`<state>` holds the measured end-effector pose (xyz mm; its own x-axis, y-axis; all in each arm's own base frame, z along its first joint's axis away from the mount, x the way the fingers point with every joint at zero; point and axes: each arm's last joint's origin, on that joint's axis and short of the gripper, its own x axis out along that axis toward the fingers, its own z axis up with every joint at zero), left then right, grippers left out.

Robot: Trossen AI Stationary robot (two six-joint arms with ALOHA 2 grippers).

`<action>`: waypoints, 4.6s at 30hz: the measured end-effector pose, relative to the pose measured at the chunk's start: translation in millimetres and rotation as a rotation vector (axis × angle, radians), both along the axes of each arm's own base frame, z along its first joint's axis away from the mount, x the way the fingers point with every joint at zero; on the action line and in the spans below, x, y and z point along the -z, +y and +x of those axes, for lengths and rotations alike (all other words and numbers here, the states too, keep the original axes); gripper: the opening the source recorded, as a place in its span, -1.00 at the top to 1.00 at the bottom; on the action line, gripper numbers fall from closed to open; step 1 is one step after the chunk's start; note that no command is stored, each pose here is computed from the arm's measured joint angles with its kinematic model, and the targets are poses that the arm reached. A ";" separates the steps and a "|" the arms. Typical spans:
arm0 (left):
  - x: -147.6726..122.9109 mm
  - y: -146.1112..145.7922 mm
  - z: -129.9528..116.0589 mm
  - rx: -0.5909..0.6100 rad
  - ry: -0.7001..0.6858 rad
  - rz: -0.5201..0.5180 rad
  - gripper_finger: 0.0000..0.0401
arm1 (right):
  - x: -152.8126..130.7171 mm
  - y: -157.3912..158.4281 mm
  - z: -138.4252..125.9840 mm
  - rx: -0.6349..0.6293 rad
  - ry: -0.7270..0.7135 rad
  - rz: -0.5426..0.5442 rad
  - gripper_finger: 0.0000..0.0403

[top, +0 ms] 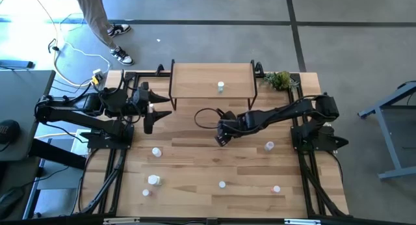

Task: Pick and place medicine bottles onto shelf by color
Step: Put the top pill bottle on the shelf, then put the yellow pill bottle on the shelf

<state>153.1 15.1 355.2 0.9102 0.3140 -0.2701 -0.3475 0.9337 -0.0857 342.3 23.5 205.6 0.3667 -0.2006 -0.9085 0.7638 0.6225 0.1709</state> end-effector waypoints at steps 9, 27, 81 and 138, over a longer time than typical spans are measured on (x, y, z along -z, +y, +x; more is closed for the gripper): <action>0.1 0.1 -0.1 -0.003 0.000 -0.003 -0.21 | 12.1 -0.1 4.0 0.006 0.032 -0.014 -0.03; 0.8 -0.2 -0.2 -0.009 -0.001 -0.027 -0.21 | -12.9 3.6 1.5 -0.033 -0.007 0.052 0.24; -14.6 8.0 0.3 -0.289 -0.118 0.130 -0.21 | -148.6 -224.3 -67.8 0.040 0.083 -0.240 0.23; 29.7 44.0 -51.3 -0.743 0.302 -0.330 -0.21 | -201.4 -209.2 -98.3 0.122 -0.165 -0.533 -0.17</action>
